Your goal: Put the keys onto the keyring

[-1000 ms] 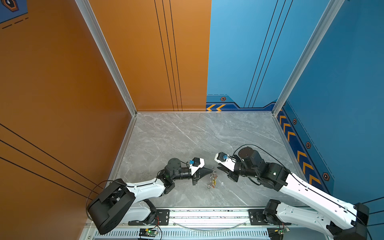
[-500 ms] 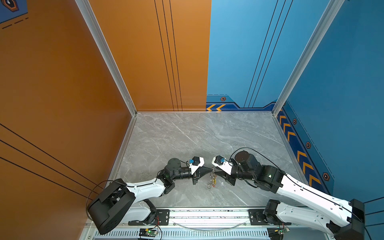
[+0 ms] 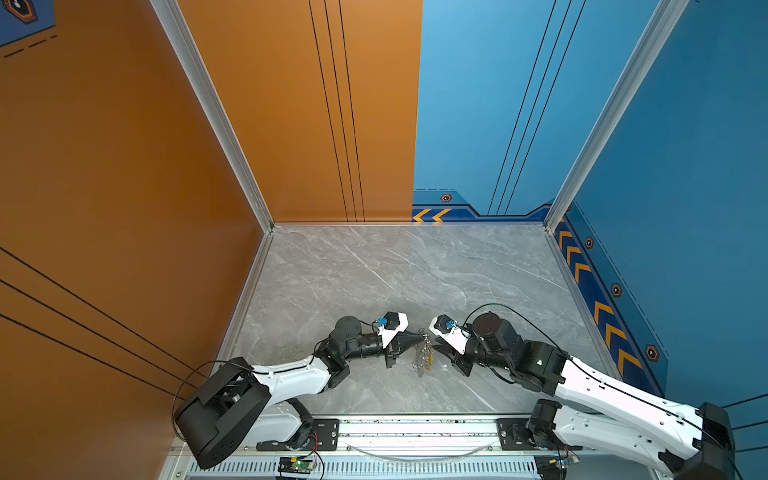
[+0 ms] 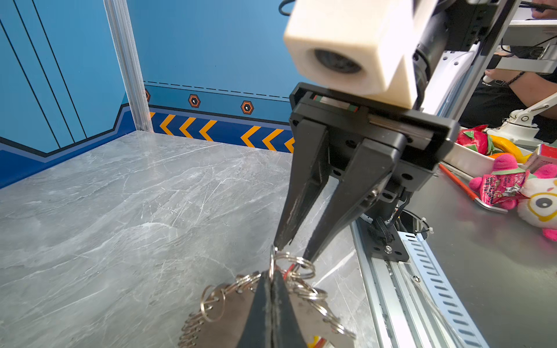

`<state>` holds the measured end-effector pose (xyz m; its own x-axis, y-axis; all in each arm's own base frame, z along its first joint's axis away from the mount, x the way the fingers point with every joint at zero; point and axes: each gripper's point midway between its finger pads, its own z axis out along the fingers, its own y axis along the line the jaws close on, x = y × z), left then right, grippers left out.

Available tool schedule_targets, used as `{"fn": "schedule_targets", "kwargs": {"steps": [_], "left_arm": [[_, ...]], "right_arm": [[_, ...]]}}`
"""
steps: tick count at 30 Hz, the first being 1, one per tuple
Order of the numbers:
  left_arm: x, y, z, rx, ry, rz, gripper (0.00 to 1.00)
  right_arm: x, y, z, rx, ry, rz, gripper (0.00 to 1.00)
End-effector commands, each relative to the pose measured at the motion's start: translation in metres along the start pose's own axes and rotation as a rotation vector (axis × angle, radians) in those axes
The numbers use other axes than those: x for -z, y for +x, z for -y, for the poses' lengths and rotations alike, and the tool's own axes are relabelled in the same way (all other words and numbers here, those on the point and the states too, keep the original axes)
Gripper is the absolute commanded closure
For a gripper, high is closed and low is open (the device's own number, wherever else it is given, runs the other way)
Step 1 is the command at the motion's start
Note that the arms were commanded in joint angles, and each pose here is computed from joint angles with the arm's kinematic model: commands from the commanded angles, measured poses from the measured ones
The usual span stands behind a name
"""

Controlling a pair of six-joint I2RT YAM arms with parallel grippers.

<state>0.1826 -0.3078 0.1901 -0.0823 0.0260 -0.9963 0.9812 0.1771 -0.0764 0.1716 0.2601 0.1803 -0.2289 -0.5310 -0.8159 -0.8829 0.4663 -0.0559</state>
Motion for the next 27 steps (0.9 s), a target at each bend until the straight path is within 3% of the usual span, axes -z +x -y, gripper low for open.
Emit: {"fn": "schedule_targets", "kwargs": {"steps": [1, 12, 22, 27], "left_arm": [[0.001, -0.014, 0.0, -0.037, 0.002, 0.049, 1.0], [0.001, -0.015, 0.002, -0.038, 0.011, 0.05, 1.0], [0.001, -0.015, 0.001, -0.038, 0.003, 0.051, 1.0], [0.002, -0.016, -0.002, -0.037, -0.014, 0.058, 1.0]], "right_arm": [[-0.002, -0.006, 0.005, -0.005, 0.025, 0.03, 0.78], [-0.013, 0.002, -0.001, -0.001, -0.017, -0.013, 0.77], [-0.016, 0.006, -0.002, 0.038, -0.002, -0.07, 0.97], [-0.02, 0.013, -0.009, 0.078, 0.003, -0.111, 1.0]]}}
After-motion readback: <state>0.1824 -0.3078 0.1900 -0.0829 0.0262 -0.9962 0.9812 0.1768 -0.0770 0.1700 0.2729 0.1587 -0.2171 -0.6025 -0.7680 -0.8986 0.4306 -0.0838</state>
